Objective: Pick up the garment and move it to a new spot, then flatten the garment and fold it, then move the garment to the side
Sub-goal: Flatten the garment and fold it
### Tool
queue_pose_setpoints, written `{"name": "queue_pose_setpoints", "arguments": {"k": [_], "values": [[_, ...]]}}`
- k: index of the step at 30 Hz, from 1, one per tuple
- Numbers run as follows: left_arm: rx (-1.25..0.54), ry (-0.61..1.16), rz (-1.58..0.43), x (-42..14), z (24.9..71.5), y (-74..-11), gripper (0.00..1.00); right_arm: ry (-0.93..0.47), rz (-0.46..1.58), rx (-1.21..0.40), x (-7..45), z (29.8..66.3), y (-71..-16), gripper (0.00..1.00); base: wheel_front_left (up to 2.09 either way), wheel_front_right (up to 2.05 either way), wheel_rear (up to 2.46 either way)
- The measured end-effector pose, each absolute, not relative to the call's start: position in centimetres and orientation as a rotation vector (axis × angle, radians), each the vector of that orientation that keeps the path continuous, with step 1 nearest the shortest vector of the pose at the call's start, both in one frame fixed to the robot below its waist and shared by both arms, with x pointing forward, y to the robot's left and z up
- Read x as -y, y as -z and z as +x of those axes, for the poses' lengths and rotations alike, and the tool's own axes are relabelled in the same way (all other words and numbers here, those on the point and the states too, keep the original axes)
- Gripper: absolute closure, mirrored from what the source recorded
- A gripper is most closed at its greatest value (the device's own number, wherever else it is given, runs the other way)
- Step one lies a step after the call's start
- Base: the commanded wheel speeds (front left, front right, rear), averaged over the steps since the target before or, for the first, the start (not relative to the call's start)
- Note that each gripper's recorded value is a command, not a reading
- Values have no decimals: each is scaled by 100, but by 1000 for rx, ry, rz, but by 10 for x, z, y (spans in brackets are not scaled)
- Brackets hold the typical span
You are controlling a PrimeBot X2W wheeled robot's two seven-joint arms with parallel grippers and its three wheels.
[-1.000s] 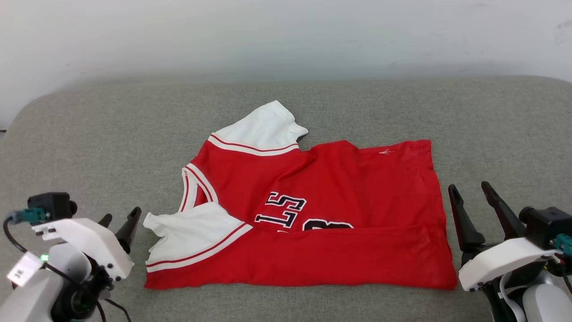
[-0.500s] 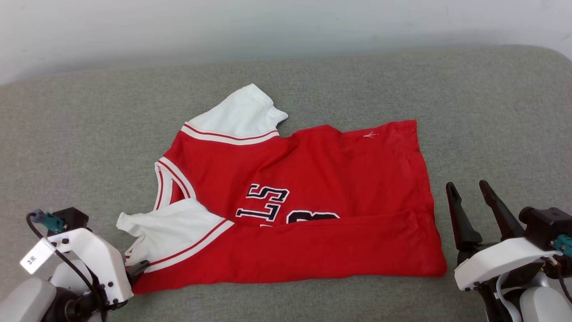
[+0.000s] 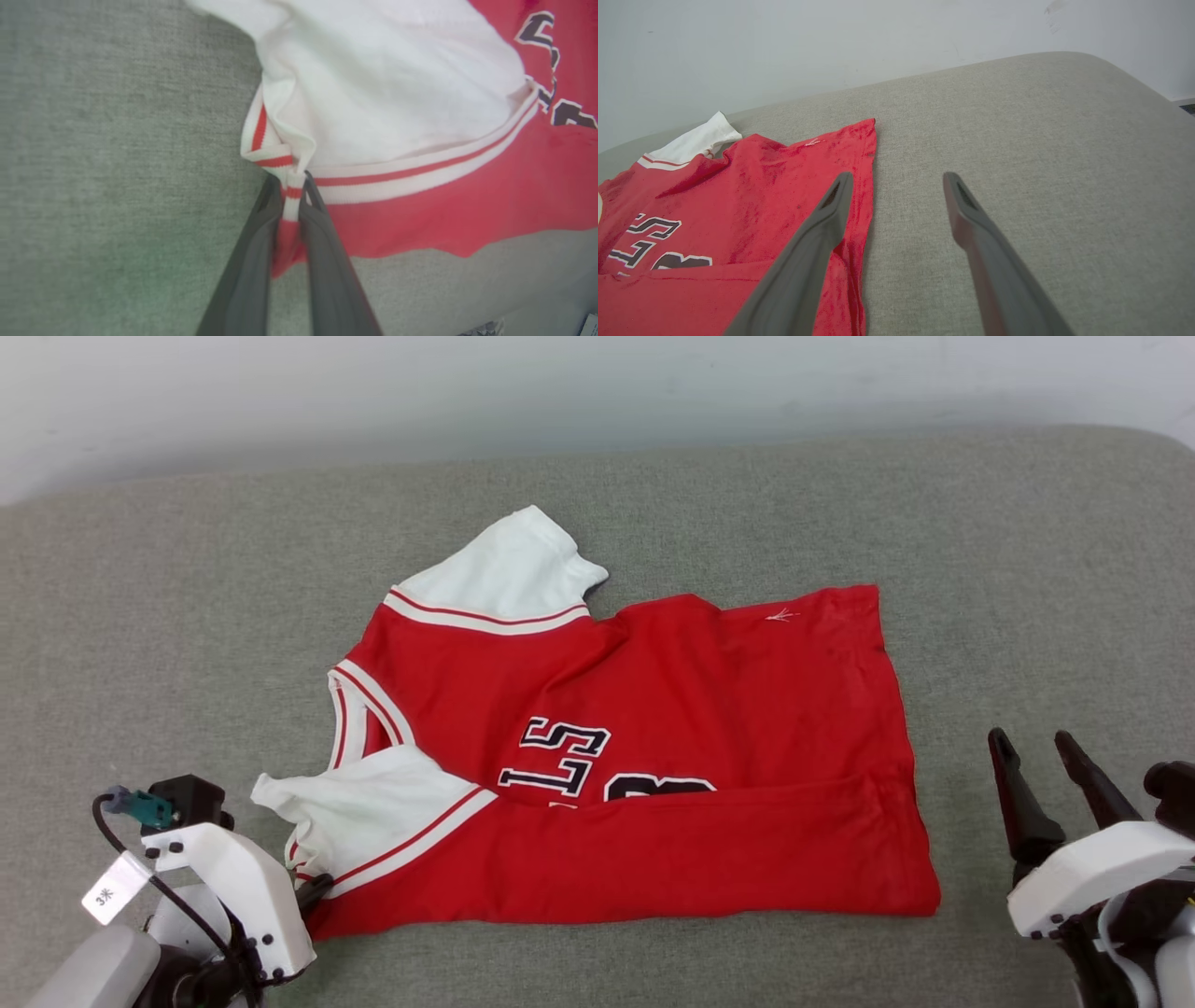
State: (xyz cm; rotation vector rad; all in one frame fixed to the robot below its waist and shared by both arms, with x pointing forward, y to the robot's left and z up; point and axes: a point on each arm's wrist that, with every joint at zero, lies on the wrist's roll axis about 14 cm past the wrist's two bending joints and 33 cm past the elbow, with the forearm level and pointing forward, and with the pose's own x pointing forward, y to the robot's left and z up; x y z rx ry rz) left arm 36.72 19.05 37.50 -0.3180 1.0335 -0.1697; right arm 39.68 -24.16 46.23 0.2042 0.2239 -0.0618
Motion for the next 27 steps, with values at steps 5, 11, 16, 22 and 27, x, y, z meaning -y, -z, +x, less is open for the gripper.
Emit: {"name": "queue_pose_setpoints", "arguments": {"k": [5, 11, 16, 22, 27], "values": [[-941, 175, -285, -194, 374, -394, 100, 26, 194, -425, 245, 385, -444, 0, 0, 0, 0], [-868, 187, -265, -192, 377, -414, 100, -76, 164, -671, 228, 371, -425, 0, 0, 0, 0], [-856, 196, -261, -189, 379, -417, 100, -160, 179, -826, 201, 361, -403, 0, 0, 0, 0], [-868, 194, -276, -186, 378, -410, 100, -216, 204, -971, 177, 348, -370, 0, 0, 0, 0], [-873, 186, -284, -187, 378, -405, 100, -231, 219, -1003, 171, 349, -360, 100, 0, 0, 0]]}}
